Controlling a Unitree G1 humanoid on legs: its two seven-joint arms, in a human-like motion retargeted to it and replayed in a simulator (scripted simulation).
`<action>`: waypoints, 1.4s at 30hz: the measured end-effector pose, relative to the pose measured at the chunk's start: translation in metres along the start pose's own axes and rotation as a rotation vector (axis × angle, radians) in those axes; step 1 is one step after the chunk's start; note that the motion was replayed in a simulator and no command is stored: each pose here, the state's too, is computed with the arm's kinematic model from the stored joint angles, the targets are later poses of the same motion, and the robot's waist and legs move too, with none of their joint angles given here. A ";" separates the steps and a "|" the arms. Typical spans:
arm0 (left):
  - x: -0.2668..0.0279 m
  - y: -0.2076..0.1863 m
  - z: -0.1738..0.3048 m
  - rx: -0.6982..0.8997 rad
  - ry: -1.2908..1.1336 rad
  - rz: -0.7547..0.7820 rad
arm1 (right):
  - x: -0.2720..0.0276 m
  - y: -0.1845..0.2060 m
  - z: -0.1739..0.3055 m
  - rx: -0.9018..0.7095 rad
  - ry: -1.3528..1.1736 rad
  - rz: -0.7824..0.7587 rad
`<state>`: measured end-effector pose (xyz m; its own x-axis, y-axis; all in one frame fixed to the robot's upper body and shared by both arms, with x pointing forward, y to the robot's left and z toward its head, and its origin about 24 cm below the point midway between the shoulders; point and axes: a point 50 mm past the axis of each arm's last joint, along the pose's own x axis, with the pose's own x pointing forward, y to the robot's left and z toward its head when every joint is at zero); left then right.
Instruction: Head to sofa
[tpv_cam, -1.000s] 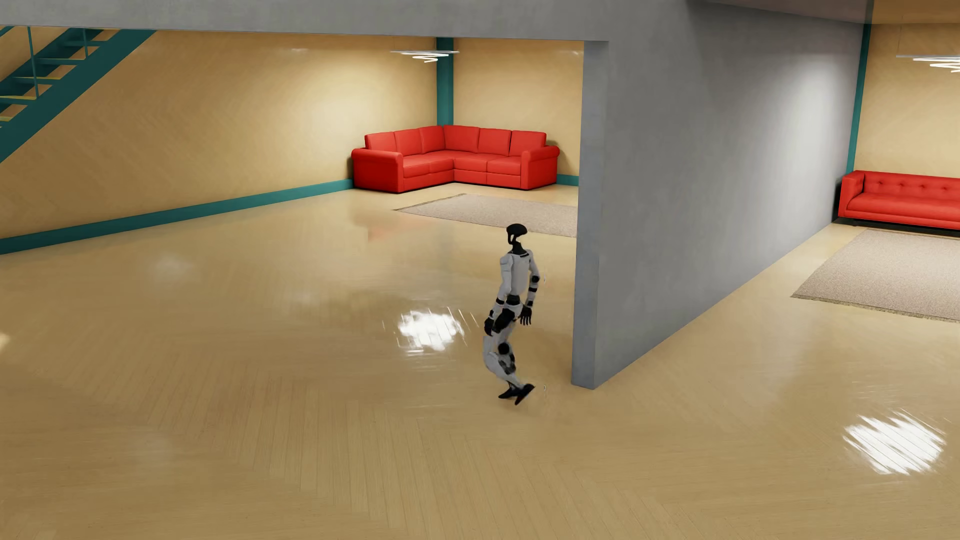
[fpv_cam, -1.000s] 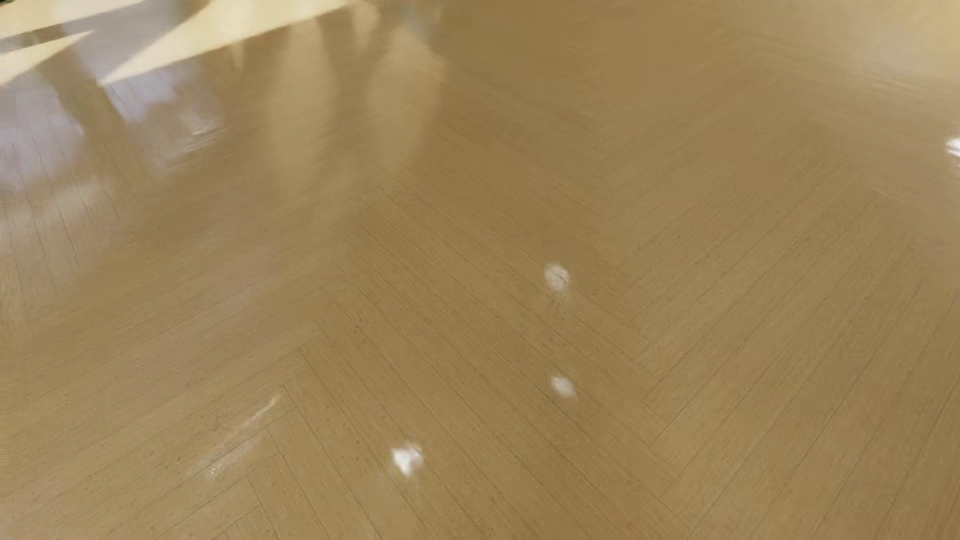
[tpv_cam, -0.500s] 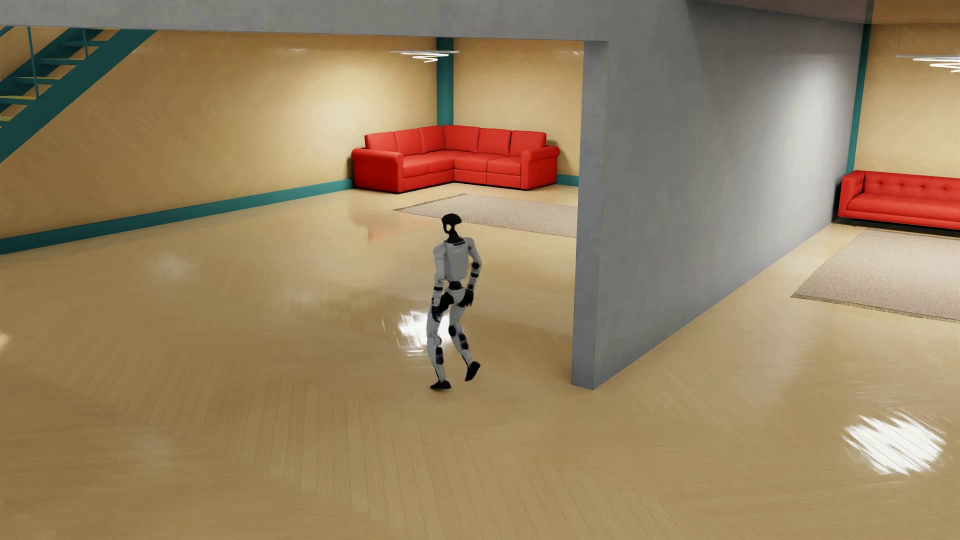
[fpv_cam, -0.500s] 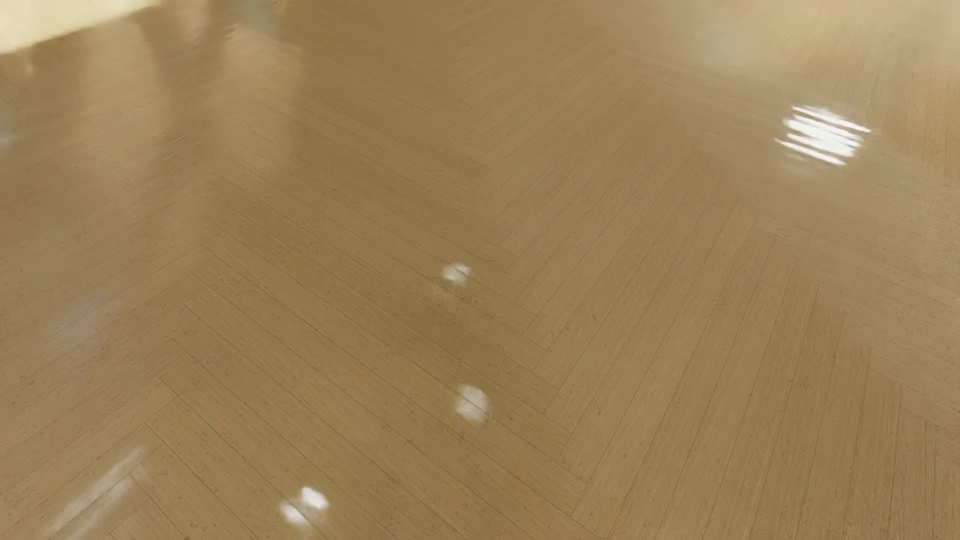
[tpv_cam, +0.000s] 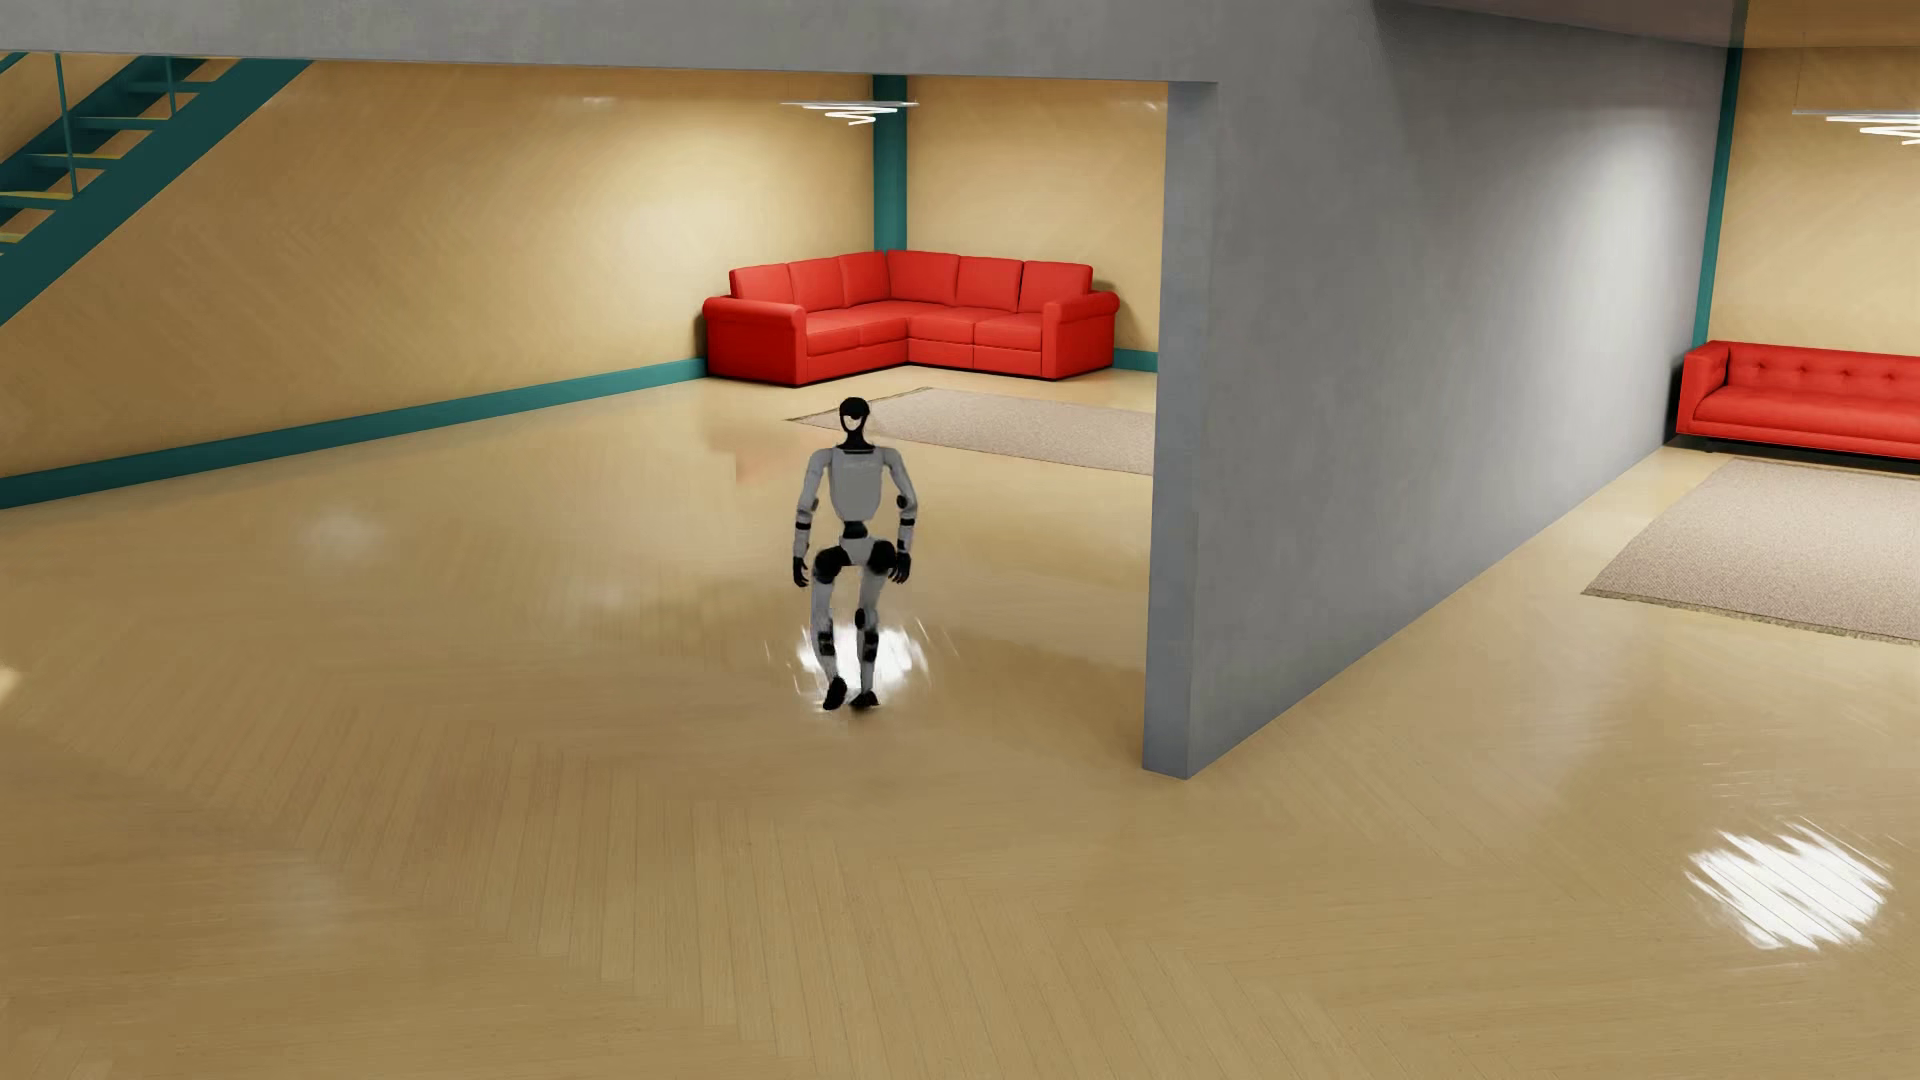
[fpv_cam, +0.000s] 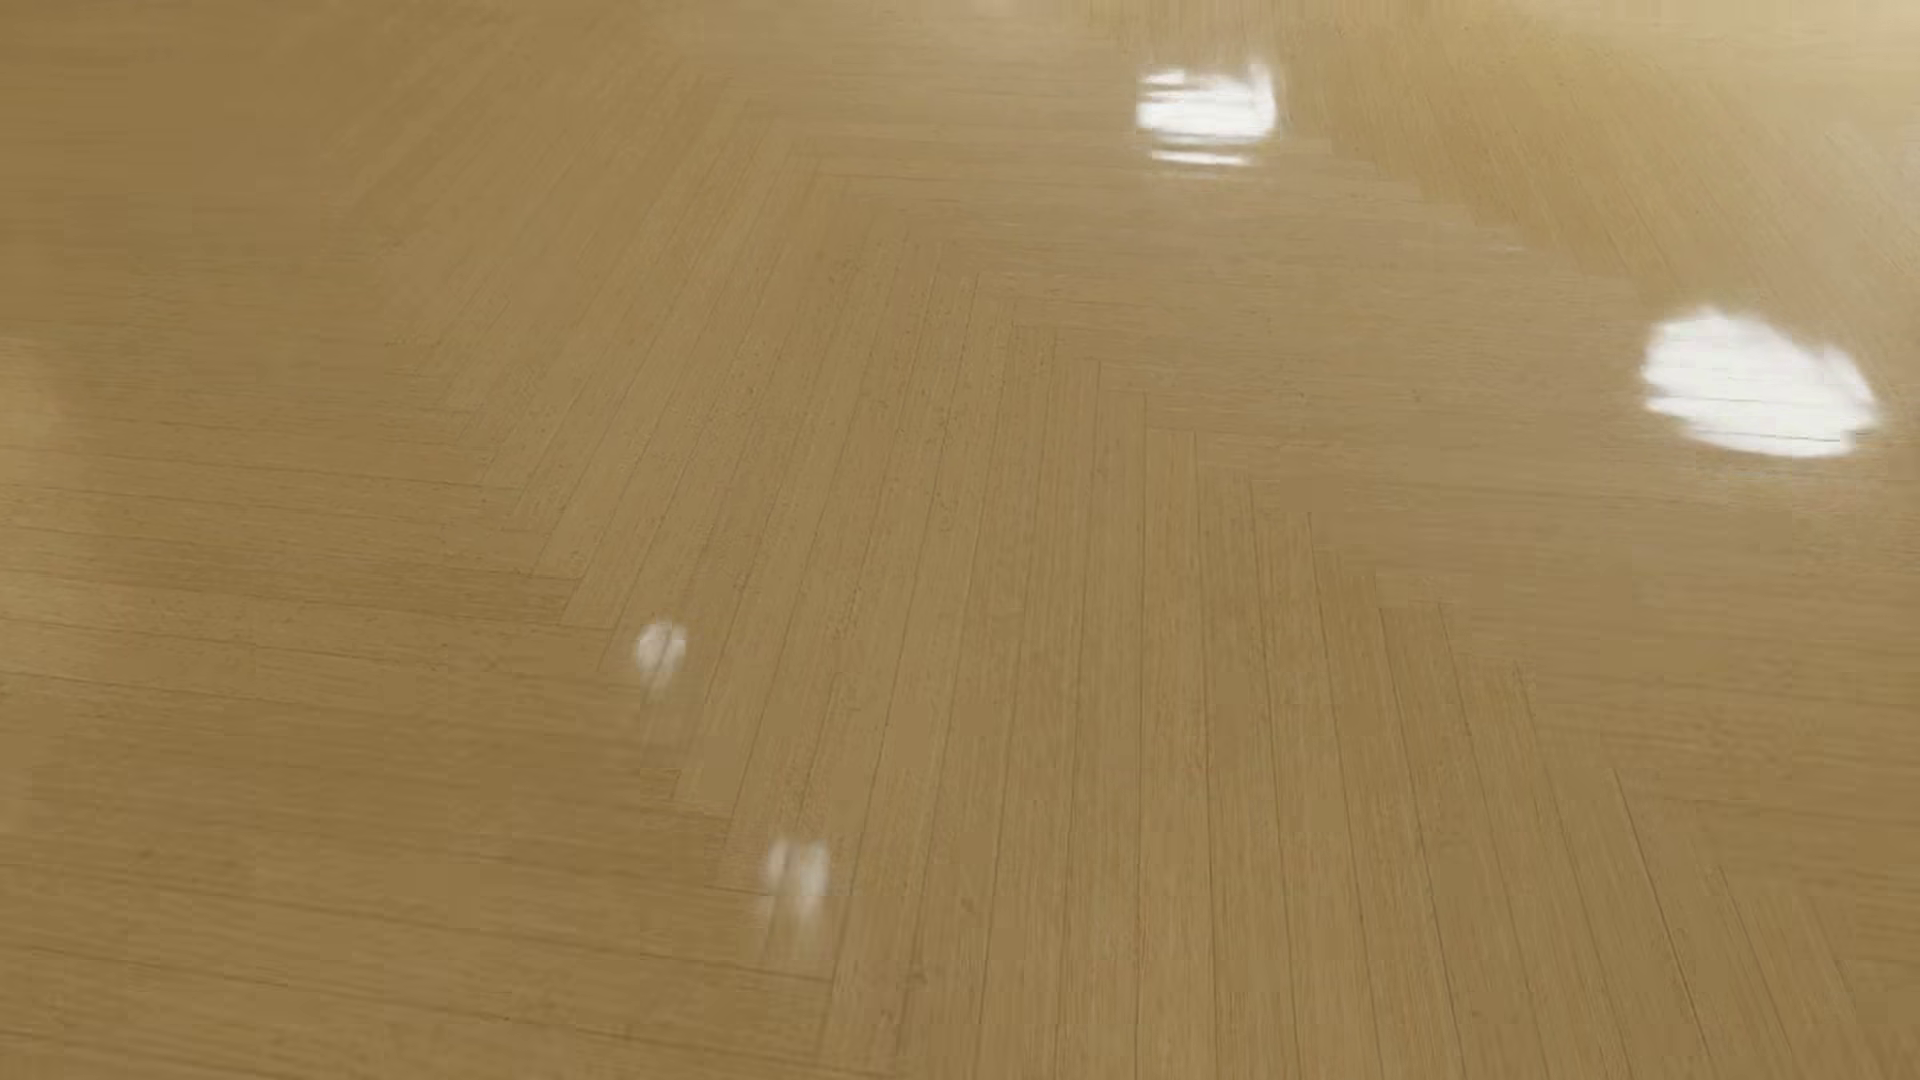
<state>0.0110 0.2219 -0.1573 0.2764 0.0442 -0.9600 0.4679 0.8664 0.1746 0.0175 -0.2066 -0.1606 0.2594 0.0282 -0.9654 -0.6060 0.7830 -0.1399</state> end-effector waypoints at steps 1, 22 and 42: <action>-0.001 -0.001 -0.003 0.000 0.008 -0.002 | 0.001 -0.015 0.021 0.043 -0.084 -0.051; -0.001 0.057 0.100 -0.020 -0.340 0.153 | -0.018 0.042 -0.057 0.023 0.188 0.097; -0.018 -0.031 -0.068 0.003 0.257 -0.079 | -0.003 -0.078 0.098 0.129 -0.335 -0.228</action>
<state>-0.0657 0.2283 -0.1604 0.0171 0.1015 -0.9947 0.4819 0.8708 0.0971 0.1376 -0.2069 -0.1254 0.6187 0.0294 -0.7850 -0.4114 0.8634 -0.2920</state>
